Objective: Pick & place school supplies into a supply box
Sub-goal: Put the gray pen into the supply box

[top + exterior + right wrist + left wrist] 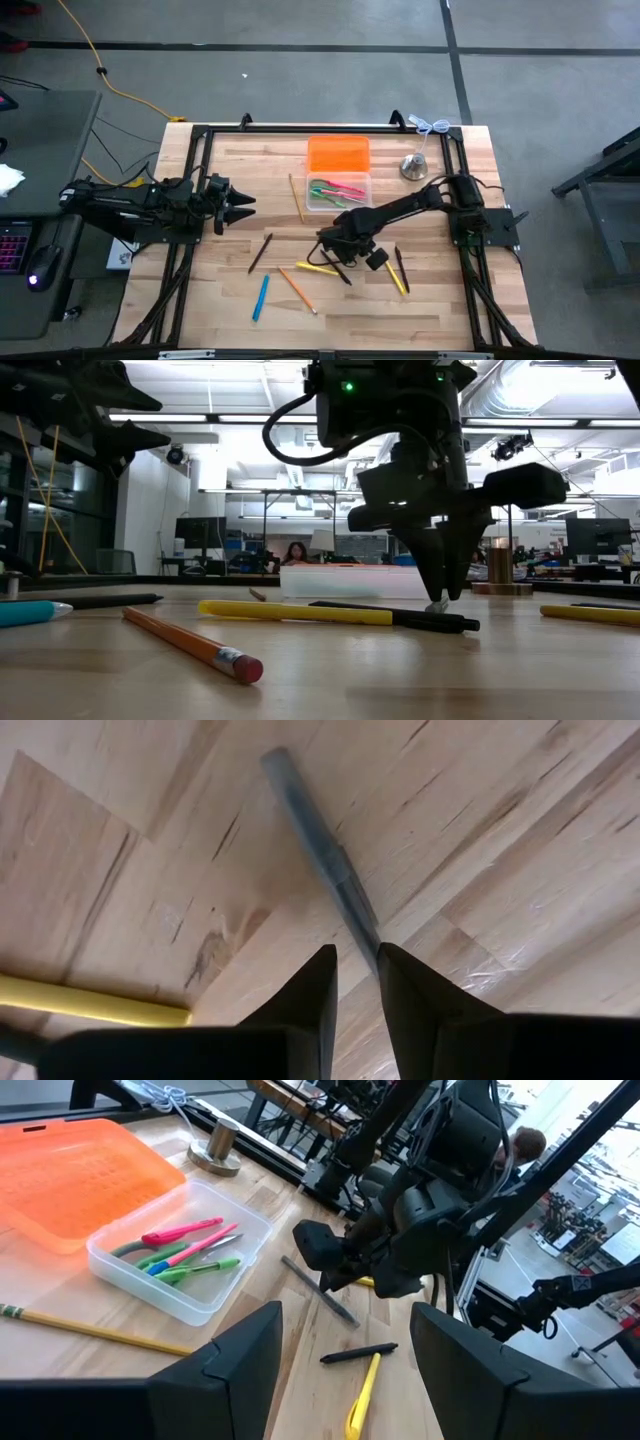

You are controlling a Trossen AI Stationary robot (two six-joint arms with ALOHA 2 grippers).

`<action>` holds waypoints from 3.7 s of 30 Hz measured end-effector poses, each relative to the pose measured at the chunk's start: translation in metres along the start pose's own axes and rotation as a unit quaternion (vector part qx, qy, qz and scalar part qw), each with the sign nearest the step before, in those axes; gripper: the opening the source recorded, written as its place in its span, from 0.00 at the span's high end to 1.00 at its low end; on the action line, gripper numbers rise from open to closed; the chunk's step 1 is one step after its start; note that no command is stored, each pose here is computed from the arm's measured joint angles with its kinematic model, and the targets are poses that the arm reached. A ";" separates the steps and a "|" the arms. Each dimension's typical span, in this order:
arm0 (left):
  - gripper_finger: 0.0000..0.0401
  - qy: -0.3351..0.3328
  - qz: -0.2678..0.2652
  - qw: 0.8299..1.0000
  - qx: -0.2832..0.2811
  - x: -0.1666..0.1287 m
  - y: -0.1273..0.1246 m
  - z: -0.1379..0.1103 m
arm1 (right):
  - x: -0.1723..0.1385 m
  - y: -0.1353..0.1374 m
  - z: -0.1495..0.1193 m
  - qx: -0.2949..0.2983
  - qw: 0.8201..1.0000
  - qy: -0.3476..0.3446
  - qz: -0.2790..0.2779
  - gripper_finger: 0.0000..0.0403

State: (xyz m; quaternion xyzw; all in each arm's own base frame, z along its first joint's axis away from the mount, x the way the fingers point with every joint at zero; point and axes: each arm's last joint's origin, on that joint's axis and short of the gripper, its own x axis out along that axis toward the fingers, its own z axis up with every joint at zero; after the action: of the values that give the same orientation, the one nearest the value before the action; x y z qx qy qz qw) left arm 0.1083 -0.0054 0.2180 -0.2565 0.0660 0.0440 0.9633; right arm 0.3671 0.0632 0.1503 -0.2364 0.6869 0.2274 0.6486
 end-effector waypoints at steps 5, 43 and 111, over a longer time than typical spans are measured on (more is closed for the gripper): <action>0.38 0.000 0.000 1.000 -0.005 0.000 0.000 0.000 | 0.007 0.001 -0.002 -0.001 1.000 -0.007 -0.006 0.86; 0.38 -0.003 0.006 1.000 -0.009 0.000 0.000 0.000 | 0.010 -0.001 0.000 0.017 0.999 -0.022 -0.023 0.99; 0.38 -0.004 0.002 1.000 -0.023 0.000 0.000 0.001 | -0.186 -0.060 -0.090 0.102 0.766 -0.581 0.254 0.99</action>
State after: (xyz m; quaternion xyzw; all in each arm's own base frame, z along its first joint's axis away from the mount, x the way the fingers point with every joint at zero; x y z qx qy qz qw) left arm 0.1084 -0.0052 0.2185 -0.2778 0.0616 0.0482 0.9574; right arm 0.3425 -0.0339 0.3405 0.1916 0.2329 0.4066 0.8624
